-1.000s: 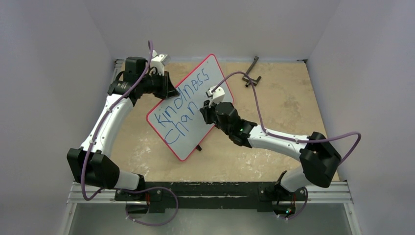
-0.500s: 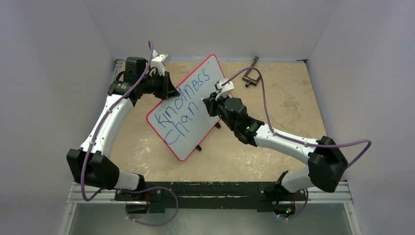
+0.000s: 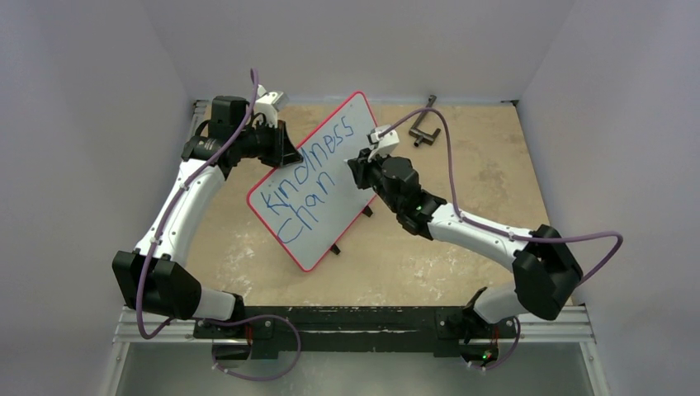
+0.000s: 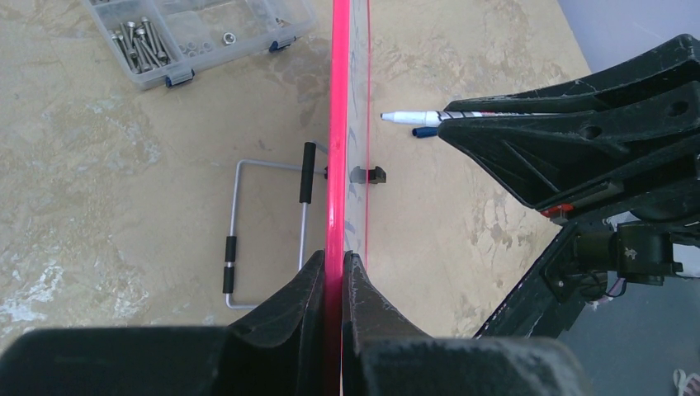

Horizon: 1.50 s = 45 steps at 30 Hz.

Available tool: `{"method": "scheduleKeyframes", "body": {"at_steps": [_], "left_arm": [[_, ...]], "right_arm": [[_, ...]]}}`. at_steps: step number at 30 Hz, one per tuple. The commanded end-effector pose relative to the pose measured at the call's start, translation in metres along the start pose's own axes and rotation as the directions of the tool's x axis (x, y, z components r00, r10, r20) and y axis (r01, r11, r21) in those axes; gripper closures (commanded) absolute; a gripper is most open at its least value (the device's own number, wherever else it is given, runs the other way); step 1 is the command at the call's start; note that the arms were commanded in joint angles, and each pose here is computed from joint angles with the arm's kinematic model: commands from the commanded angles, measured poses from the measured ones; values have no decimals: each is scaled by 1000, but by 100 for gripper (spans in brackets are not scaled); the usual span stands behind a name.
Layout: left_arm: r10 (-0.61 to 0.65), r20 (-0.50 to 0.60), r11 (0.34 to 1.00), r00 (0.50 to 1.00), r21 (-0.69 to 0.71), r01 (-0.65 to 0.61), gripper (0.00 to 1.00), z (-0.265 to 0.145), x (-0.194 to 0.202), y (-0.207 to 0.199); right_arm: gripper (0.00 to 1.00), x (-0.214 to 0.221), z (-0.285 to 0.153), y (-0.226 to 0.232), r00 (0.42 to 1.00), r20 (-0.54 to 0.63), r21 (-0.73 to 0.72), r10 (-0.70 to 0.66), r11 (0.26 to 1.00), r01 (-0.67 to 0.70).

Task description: Write a sentence on the whiteboard

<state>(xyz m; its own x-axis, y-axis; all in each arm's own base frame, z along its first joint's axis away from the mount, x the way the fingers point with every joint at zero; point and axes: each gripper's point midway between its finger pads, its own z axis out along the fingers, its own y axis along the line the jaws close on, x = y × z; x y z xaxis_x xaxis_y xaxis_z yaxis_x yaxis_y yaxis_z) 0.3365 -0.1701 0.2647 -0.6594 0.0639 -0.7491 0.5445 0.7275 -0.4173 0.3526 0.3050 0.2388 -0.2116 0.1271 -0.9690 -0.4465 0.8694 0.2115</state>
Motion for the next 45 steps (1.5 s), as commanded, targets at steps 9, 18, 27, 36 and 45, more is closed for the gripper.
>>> {"method": "scheduleKeyframes", "body": {"at_steps": [9, 18, 27, 36, 45], "left_arm": [[22, -9, 1000, 1000, -5, -22, 100, -4, 4, -3], [24, -8, 1000, 1000, -7, -24, 100, -4, 4, -3], [24, -7, 1000, 1000, -8, -24, 100, -4, 3, -3], [25, -6, 1000, 1000, -8, -25, 100, -5, 3, -3], [25, -6, 1000, 1000, -7, -25, 100, -5, 3, -3]], "right_arm": [[100, -26, 20, 26, 998, 53, -95, 23, 995, -18], [100, -11, 20, 39, 1000, 14, -180, 12, 984, -9], [100, 20, 9, 43, 999, -49, -236, 5, 972, -16], [100, 46, 0, 28, 995, -96, -196, 5, 980, -24], [100, 26, 12, 21, 998, -69, -120, 12, 993, -20]]}}
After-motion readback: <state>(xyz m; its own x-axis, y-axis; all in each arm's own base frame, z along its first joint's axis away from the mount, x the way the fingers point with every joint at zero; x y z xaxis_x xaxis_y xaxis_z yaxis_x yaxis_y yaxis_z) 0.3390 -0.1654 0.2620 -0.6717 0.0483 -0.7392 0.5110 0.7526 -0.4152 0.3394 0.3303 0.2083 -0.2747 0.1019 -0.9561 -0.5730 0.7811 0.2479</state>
